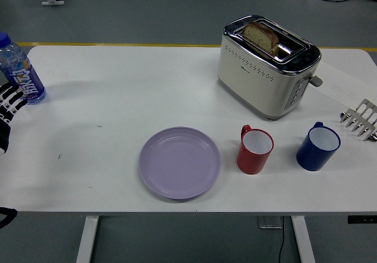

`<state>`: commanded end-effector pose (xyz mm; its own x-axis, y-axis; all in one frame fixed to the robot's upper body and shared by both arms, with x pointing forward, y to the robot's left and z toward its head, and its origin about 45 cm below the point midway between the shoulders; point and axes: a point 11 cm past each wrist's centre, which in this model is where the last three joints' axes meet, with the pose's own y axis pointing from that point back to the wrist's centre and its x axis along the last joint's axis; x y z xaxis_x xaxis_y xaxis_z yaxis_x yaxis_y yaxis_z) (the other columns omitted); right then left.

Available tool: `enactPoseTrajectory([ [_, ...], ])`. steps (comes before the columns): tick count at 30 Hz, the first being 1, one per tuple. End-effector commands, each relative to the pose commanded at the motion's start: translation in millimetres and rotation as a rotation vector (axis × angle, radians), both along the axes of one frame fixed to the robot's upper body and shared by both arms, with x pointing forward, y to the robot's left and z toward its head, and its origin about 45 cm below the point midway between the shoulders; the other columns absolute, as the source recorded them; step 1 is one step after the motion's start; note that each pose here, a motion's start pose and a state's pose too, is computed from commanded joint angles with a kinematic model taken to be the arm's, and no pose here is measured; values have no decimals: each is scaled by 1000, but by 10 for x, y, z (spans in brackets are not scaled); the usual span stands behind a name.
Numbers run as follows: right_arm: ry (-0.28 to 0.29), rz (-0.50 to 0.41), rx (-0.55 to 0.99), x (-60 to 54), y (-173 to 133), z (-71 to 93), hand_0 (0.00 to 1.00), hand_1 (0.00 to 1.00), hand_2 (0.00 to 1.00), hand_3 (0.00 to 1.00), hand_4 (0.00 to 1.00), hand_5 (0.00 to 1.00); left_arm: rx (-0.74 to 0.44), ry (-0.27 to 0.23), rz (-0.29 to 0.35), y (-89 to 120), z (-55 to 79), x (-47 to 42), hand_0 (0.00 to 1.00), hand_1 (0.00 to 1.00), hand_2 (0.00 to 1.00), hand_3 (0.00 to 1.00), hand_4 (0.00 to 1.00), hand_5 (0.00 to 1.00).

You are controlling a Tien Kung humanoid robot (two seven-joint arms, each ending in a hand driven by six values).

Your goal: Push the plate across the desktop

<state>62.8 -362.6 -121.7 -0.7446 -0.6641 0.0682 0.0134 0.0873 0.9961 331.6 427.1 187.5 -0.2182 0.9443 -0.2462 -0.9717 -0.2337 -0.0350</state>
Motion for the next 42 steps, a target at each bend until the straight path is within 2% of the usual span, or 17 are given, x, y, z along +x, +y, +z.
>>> enactPoseTrajectory([
  [7,17,10,-18,8,-23,9,701,748,904,926,593,677,-2,-4,5,7,10,4,717,762,749,685,557,998],
  [8,18,10,-18,7,-23,9,687,738,881,908,584,650,-2,-5,6,9,14,5,716,762,748,685,558,998],
  [20,30,21,-27,6,-33,12,681,728,869,895,582,638,-5,-7,17,30,18,-2,715,760,748,683,555,998],
  [25,43,25,-64,-82,-49,-7,681,728,869,895,582,638,-8,0,27,36,-9,-20,715,760,748,683,555,998],
  [26,42,25,-65,-80,-51,-6,690,713,846,875,579,621,-8,1,28,37,-12,-22,715,757,746,678,554,998],
  [42,57,72,-93,-40,-113,17,672,705,835,871,574,615,-7,11,43,57,-33,-31,714,755,743,674,555,998],
])
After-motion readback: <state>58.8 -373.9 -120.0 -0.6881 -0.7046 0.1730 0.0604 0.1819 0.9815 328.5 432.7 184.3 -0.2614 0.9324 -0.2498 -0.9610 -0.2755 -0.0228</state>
